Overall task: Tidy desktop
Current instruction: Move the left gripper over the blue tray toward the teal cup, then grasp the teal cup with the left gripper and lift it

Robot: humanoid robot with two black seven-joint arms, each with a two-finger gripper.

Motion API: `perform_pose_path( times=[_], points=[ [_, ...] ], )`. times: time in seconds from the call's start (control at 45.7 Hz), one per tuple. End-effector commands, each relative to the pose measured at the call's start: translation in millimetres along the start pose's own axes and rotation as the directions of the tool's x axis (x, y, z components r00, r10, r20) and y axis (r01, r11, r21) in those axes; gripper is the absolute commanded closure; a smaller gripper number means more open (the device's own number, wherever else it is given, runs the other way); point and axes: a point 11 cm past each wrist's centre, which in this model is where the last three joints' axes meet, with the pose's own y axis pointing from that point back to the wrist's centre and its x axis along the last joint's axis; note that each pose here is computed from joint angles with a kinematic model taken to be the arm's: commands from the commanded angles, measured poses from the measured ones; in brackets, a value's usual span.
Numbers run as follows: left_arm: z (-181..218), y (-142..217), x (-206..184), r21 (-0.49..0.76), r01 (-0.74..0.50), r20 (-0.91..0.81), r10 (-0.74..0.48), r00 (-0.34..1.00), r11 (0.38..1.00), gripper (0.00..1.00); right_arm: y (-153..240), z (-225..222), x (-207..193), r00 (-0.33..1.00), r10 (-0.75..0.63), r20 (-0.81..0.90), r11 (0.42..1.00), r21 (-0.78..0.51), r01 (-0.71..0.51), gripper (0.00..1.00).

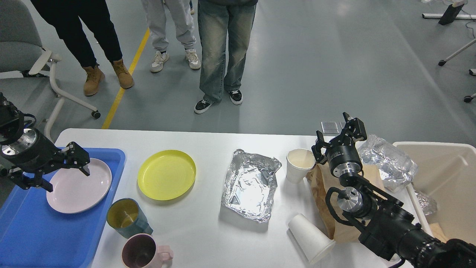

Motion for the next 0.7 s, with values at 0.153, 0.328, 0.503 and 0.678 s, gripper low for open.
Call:
perform_pose_path(
  times=[0.153,0.328,0.503,0.678],
  points=[
    [0.5,36.5,-23.3,0.145,0.040,0.029,-0.045,0.999,0.989,0.04,0.0,0.0,0.0,1.000,0.000,0.000,1.000,0.000,0.000,0.00],
    [24.0,11.2,-35.3,0.139,0.092,0.082,-0.104,0.991,0.986,0.04,0.0,0.0,0.0,1.000,0.000,0.000,1.000,0.000,0.000,0.00],
    [42.9,-38.0,-64.3,0.141,0.207,0.127,-0.225,0.966,0.968,0.04,0.0,0.0,0.0,1.000,0.000,0.000,1.000,0.000,0.000,0.00],
    [59.9,-63.8,-73.1,0.137,0.219,0.177,-0.241,0.954,0.966,0.04,0.0,0.0,0.0,1.000,0.000,0.000,1.000,0.000,0.000,0.00]
  ],
)
